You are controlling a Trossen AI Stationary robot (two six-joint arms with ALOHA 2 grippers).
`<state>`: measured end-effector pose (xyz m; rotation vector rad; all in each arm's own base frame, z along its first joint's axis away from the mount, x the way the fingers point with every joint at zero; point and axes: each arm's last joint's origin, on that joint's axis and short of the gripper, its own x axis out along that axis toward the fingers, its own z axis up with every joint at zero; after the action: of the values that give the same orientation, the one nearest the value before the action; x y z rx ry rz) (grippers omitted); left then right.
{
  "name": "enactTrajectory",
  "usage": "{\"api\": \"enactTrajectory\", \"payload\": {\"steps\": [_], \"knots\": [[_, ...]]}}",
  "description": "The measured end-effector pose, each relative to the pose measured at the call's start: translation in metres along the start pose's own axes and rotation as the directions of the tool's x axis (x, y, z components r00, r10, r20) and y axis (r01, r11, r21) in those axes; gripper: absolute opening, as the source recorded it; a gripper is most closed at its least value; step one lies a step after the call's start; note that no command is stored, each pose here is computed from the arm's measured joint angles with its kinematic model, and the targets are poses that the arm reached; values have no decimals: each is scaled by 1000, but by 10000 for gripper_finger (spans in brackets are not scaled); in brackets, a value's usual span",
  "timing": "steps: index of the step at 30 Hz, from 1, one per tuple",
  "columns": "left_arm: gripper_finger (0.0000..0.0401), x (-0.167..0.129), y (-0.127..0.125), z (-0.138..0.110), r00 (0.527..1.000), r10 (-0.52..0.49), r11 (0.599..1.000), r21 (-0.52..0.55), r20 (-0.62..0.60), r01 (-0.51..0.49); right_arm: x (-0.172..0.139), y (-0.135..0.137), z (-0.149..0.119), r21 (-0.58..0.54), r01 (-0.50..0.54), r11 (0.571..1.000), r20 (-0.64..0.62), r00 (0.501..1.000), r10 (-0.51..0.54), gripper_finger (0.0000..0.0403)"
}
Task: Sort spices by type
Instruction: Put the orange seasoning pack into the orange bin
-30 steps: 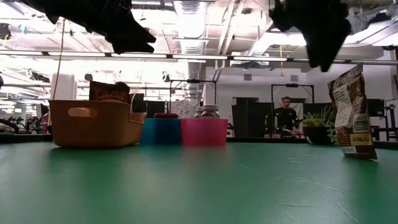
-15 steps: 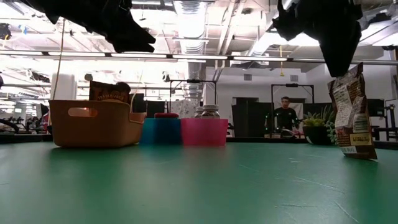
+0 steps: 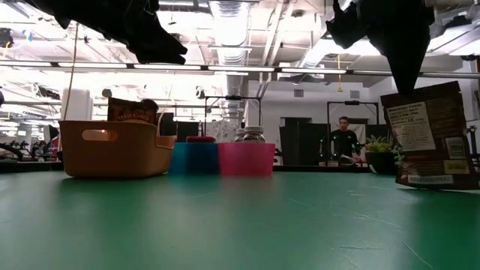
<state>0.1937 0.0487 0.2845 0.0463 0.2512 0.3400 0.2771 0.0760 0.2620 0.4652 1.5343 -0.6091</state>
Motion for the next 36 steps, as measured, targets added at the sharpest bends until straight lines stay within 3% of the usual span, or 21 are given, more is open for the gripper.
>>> {"api": "enactTrajectory", "payload": {"steps": [7, 15, 18, 23, 27, 30, 36], "knots": [[251, 0, 0, 0, 1000, 0, 1000, 0, 0, 0, 0, 0, 0, -35, 0, 999, 1, 1000, 0, 31], [251, 0, 0, 0, 1000, -6, 1000, 7, 1, 6, -1, 0, 0, -110, -1, 994, 2, 1000, 2, 12], [251, 2, -2, 0, 998, -61, 998, 32, 4, 61, -5, 1, 1, -135, -11, 991, 15, 1000, 13, 14], [251, 14, -11, 3, 965, -250, 968, 26, 74, 249, -11, 1, 5, -174, 4, 985, 62, 998, 7, 14], [251, 28, -21, 0, 949, -306, 952, 41, 80, 303, -13, 0, 6, -169, 4, 986, 68, 998, 7, 16], [251, 37, -25, -6, 947, -316, 948, 54, 55, 313, -16, 0, 6, -160, 2, 987, 69, 998, 9, 30], [251, 42, -26, -8, 948, -314, 948, 59, 47, 311, -16, 3, -4, -150, 23, 988, 54, 998, -15, 95]]}}
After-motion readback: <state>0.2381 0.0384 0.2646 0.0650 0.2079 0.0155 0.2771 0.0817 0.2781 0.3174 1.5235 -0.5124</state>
